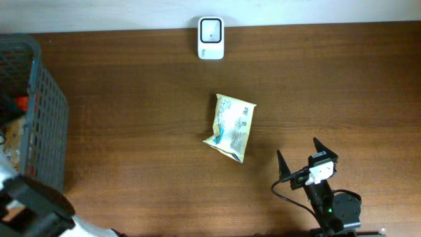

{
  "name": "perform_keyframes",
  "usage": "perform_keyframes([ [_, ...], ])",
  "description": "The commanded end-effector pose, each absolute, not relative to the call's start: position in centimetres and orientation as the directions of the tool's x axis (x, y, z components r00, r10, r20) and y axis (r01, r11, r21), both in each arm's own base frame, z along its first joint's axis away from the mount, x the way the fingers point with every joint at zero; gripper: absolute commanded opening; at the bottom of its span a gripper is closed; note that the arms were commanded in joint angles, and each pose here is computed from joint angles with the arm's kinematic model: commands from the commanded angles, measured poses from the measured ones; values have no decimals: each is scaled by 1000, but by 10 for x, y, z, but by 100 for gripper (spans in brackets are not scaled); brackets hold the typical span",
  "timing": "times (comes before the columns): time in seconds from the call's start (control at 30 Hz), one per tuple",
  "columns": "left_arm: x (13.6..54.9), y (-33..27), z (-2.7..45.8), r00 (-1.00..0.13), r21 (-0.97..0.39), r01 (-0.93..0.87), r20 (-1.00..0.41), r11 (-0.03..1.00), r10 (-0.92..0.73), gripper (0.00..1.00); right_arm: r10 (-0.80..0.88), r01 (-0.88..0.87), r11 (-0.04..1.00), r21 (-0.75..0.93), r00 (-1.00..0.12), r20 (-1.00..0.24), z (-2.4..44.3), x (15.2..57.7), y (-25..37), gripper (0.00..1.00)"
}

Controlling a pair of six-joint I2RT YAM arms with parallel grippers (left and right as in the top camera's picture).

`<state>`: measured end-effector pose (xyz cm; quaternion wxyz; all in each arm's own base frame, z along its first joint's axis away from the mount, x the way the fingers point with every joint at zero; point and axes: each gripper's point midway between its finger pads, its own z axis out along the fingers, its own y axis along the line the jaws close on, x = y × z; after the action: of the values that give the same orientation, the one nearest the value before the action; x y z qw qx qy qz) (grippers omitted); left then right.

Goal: Scan the item barcode
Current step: 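Return left gripper to basket and grasp the orange-capped long package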

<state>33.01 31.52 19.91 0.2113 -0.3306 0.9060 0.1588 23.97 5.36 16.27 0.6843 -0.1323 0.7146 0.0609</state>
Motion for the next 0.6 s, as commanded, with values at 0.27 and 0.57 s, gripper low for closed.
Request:
perform_keyframes([
  [0.27,301,347,80,-878,257,-478,-157,840,-452,99,-99,-282,956,-86,-31,-995,161,239,56,99],
  [0.57,323,330,59,-888,105,-444,-180,890,-422,99,-98,-282,956,-86,-31,-995,161,239,56,99],
])
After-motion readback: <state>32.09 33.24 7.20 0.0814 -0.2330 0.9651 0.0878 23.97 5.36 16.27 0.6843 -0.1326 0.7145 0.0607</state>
